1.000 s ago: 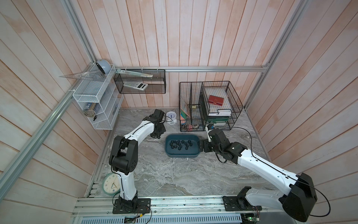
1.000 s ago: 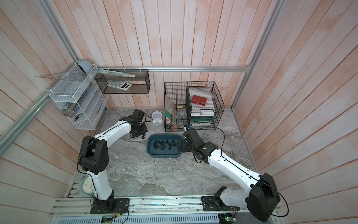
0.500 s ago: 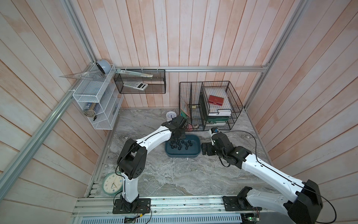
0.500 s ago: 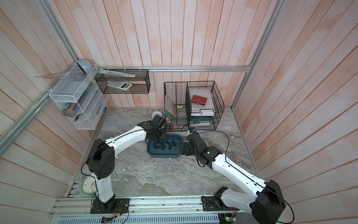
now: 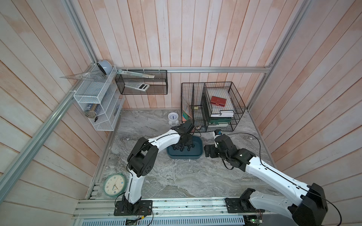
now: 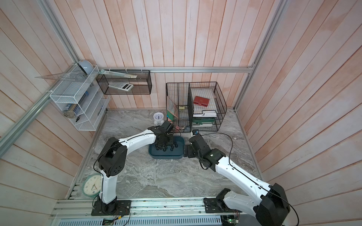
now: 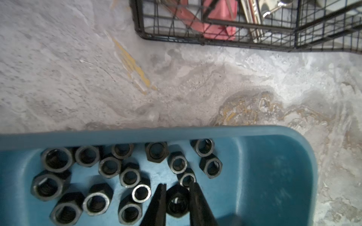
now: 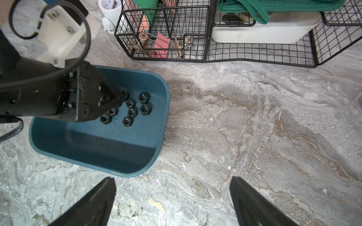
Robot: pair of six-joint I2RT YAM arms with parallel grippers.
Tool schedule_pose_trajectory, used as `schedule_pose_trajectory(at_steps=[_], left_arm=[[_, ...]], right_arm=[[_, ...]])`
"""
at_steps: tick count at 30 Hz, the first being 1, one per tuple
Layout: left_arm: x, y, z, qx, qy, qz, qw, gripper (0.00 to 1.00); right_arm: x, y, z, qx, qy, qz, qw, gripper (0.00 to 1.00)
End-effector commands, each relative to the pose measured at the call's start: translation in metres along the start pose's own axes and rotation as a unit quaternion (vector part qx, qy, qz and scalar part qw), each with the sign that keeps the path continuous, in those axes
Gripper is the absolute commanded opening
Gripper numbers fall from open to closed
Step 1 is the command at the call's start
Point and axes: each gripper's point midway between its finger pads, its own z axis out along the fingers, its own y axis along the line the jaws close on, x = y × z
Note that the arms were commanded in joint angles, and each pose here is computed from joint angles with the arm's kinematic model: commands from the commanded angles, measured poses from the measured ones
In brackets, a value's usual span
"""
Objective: Put the nuts on the desktop into the storage box
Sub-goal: Place the nut in the storage box.
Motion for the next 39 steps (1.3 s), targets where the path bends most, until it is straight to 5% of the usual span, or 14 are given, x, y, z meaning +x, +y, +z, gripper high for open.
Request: schedule_pose_trajectory(at_steps=[1, 14, 22, 39], left_arm=[[0.01, 0.002, 0.013, -0.004, 0.015, -0.001, 1.0, 0.17], [0.023, 0.014, 0.023, -0.029, 0.034, -0.002, 0.999, 0.17], [0.022, 0.016, 0.023, -0.034, 0.034, 0.002, 0.999, 0.38], [-0.025, 0.019, -0.035, -0.024, -0.027, -0.002, 0.999, 0.54]], right_arm=[[0.004, -0.005, 0.002, 0.013, 0.005, 0.003, 1.0, 0.98], [0.001, -0.003, 0.005, 0.01, 0.007, 0.0, 1.0, 0.98], [0.0, -0.001, 0.007, 0.009, 0.008, -0.004, 1.0, 0.98], [-0.008, 0.007, 0.015, 0.004, 0.01, -0.016, 1.0, 0.98]])
